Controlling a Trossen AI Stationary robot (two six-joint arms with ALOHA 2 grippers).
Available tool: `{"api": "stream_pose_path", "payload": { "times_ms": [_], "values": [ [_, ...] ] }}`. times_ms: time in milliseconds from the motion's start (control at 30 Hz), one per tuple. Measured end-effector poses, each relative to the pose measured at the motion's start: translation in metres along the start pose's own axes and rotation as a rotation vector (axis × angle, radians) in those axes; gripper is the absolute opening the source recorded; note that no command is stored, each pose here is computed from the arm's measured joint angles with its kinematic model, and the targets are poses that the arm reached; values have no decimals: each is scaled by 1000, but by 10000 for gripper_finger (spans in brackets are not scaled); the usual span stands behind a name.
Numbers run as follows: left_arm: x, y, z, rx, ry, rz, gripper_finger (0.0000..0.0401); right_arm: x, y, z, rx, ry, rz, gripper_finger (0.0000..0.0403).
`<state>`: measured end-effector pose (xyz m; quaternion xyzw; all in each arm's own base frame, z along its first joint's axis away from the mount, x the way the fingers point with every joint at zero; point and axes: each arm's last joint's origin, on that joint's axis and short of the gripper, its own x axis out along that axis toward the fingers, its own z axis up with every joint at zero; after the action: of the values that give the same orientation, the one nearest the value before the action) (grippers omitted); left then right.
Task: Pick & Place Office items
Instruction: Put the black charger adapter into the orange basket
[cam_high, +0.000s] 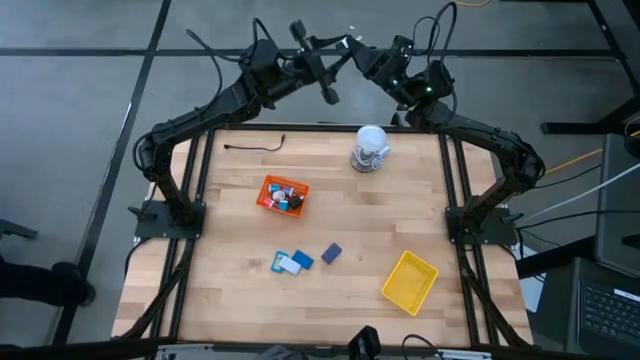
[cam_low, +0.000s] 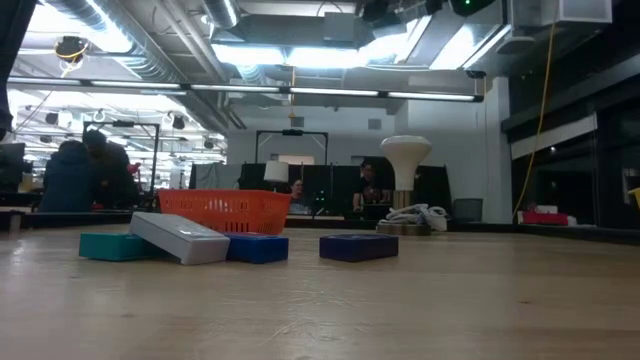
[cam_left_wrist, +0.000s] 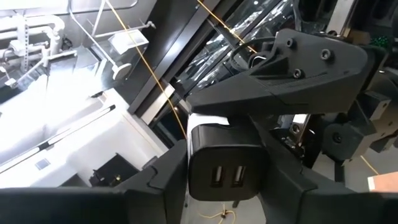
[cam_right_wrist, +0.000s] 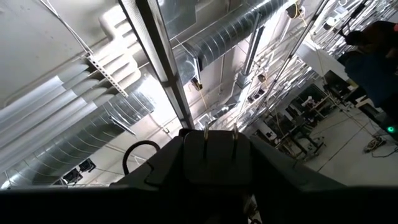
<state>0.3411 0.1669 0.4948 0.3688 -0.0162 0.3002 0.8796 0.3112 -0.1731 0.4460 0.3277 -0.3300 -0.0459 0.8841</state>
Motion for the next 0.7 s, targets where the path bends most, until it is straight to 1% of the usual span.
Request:
{"api": "stream_pose_path", "payload": {
  "times_ms": [100, 300, 333, 367, 467, 533, 567, 600, 633, 700],
  "values": [
    [0, 0, 1, 6, -1, 7, 151, 0, 1, 0, -1, 1, 5, 148],
    [0, -1, -1, 8, 42, 25, 150, 0, -1, 1, 6, 6, -8, 148],
    [0, 0, -3, 7, 55, 24, 150, 0, -3, 1, 6, 6, -23, 163],
    [0, 1, -6, 10, 72, 30, 150, -1, -6, 1, 5, 6, -44, 190],
    [-4, 16, -9, 25, 122, 92, 150, -2, -16, 4, 27, 9, -125, 297],
    [-9, 26, -14, 51, 178, 117, 150, -4, -23, 7, 42, 29, -157, 360],
    [-11, 31, -17, 58, 205, 116, 150, -5, -26, 9, 39, 37, -159, 377],
    [-14, 36, -21, 55, 224, 111, 150, -5, -28, 12, 35, 39, -158, 384],
    [-17, 42, -24, 36, 239, 103, 150, -6, -30, 15, 30, 39, -157, 381],
    [-28, 60, -33, -22, 278, 88, 150, -8, -31, 21, 13, 39, -165, 359]
  ]
}}
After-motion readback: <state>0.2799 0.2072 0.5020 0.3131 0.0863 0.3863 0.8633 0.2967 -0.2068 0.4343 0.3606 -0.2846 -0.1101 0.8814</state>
